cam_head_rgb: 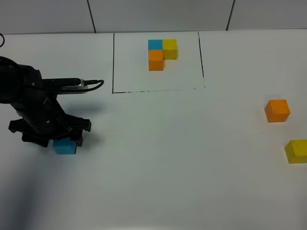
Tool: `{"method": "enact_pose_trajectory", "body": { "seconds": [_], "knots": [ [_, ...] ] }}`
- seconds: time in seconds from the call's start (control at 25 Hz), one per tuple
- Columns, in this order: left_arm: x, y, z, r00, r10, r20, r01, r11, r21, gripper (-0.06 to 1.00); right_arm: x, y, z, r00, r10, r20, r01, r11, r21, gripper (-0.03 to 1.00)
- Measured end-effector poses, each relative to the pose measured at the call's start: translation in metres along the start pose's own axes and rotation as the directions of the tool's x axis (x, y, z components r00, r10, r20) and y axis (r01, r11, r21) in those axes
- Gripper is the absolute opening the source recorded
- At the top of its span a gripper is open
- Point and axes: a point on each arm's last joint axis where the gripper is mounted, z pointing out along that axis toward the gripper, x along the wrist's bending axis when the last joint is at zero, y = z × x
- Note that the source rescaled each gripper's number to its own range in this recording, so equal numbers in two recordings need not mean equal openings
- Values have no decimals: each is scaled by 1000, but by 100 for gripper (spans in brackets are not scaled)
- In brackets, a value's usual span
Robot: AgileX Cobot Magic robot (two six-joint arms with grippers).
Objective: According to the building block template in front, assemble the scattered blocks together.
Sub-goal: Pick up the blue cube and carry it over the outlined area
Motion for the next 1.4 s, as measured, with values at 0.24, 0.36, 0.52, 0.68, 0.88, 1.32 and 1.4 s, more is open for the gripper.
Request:
{"method": "enact_pose_trajectory", "body": {
  "seconds": [0.24,0.36,0.52,0.68,0.88,1.32,1.4],
  "knots": [
    [0,0,0,1000,-12,4,12,1000,-1,0,0,0,0,1000,0,0,0,1000,0,75],
    [-1,0,0,1000,-14,5,14,1000,-2,0,0,0,0,1000,0,0,0,1000,0,74],
    [-1,0,0,1000,-15,5,15,1000,-2,0,0,0,0,1000,0,0,0,1000,0,73],
    [-1,1,-1,1000,-15,4,15,1000,2,0,0,0,0,1000,0,0,0,1000,0,73],
    [-5,15,-25,998,61,2,-61,998,26,0,0,0,0,1000,0,0,0,1000,0,73],
    [-67,47,-60,847,528,-55,-522,847,99,0,0,0,0,1000,0,0,0,1000,0,73],
    [-86,55,-58,794,605,-65,-595,794,123,0,0,0,0,1000,0,0,0,1000,0,73]
  ]
}}
